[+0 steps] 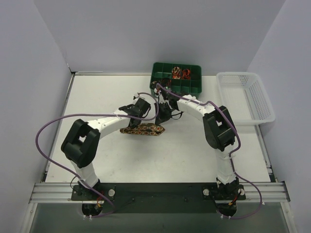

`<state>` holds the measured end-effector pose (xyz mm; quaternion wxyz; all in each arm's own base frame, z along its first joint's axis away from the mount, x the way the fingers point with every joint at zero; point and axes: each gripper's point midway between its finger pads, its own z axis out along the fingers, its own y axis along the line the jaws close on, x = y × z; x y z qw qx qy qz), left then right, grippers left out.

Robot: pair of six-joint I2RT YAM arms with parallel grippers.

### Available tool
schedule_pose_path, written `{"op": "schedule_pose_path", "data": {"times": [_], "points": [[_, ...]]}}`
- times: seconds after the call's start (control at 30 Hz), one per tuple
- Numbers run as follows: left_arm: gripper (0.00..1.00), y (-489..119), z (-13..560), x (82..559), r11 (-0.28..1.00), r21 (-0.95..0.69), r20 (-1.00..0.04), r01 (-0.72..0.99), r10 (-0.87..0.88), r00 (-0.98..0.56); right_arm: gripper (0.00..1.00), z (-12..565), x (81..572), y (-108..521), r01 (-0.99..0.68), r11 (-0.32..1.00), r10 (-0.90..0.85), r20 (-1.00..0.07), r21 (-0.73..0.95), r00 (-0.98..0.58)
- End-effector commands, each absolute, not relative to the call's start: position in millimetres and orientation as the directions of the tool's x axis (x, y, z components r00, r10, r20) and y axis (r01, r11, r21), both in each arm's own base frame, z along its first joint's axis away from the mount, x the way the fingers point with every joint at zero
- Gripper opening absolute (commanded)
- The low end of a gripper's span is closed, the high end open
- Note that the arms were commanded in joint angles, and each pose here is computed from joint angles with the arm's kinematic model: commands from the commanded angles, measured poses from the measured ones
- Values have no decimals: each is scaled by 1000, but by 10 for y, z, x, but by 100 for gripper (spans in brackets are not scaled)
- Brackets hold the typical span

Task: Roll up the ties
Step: Roll the tie at the center of the board.

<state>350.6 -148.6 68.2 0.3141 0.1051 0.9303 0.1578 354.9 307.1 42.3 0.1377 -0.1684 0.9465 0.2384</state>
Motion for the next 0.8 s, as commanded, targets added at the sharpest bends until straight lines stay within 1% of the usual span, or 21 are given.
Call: {"op": "schedule_pose_path", "data": {"times": [0.0,0.13,0.17,0.23,0.27,0.4,0.57,0.7,0.77], "points": [[5,-1646,725,3518,913,394,-552,108,329,-766,1,517,3543,2987,-380,839,-247,-349,389,-904],[15,-1772,670,3480,913,385,-544,134,342,-766,2,508,3541,2983,-377,841,-246,-346,388,-905],[23,-1794,667,3474,914,382,-545,137,342,-766,2,501,3550,2981,-376,842,-245,-346,388,-906],[32,-1844,665,3457,918,373,-551,139,339,-763,2,495,3543,2988,-377,841,-247,-345,389,-906],[42,-1872,669,3447,920,367,-555,140,337,-761,2,504,3551,2993,-378,840,-246,-347,390,-905],[57,-1954,687,3431,932,336,-571,140,320,-756,2,495,3554,3004,-377,839,-246,-344,394,-906],[62,-2046,717,3421,948,284,-591,145,292,-752,2,469,3544,2998,-374,840,-247,-337,393,-908],[65,-2100,839,3413,965,224,-636,137,251,-730,2,501,3555,3015,-377,836,-245,-344,398,-907],[69,-2100,916,3418,970,205,-657,129,234,-717,2,547,3563,3049,-383,830,-245,-353,405,-903]]}}
